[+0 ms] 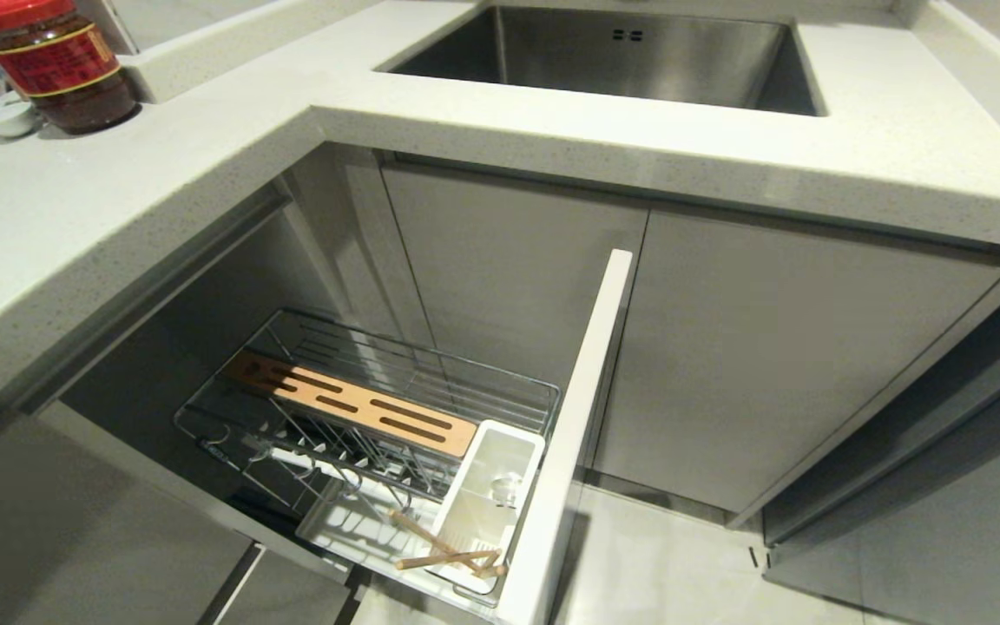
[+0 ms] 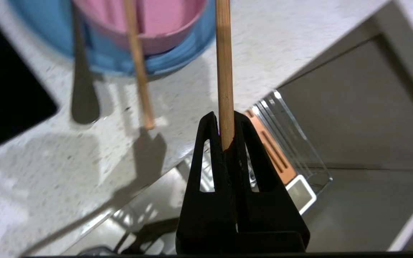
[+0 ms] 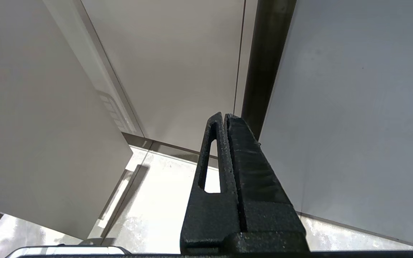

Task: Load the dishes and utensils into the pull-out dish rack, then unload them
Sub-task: Take the chopsticks out of the cupboard

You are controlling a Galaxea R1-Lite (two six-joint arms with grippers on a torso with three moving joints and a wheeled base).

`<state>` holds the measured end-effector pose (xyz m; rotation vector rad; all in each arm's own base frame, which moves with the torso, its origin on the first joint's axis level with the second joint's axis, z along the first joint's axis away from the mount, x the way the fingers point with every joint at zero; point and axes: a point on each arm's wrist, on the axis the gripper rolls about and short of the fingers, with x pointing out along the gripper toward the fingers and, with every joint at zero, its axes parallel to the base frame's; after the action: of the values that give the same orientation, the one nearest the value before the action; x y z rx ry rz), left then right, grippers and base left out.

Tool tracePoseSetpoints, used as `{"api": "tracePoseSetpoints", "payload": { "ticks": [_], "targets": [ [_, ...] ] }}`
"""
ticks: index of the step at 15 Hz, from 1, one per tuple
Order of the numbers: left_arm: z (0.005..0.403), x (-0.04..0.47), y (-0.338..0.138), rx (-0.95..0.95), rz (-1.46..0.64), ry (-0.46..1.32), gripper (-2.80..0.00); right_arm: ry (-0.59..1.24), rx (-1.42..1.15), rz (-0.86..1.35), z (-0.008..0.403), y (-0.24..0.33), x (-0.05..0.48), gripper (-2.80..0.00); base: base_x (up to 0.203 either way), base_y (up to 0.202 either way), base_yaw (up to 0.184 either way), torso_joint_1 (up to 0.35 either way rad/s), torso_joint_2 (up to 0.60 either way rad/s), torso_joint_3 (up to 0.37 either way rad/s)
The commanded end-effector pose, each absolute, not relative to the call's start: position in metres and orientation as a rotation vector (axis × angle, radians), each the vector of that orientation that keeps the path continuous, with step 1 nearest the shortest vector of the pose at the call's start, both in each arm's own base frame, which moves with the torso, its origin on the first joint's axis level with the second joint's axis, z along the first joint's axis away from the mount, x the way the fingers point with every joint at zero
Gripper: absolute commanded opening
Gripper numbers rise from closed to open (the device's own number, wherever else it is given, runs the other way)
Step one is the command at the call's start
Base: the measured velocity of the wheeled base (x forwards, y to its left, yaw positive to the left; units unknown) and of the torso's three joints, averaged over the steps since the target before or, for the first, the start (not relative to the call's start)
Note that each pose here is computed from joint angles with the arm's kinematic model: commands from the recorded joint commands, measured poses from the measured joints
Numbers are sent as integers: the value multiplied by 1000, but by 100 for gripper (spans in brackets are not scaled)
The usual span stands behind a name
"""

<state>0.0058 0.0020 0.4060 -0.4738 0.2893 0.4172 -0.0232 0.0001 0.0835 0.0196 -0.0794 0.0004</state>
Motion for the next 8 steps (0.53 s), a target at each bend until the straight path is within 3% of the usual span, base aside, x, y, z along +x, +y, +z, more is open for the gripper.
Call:
{"api": "tracePoseSetpoints", "payload": {
  "ticks": [1,8],
  "targets": [
    [404,22,9,-526,468,334,-280,-55,20,1,76,0,-21,-280,0,0,0,0,0,0],
    [399,54,22,-585,506,412,-280,-55,20,1,76,0,-21,-280,0,0,0,0,0,0]
  ]
}}
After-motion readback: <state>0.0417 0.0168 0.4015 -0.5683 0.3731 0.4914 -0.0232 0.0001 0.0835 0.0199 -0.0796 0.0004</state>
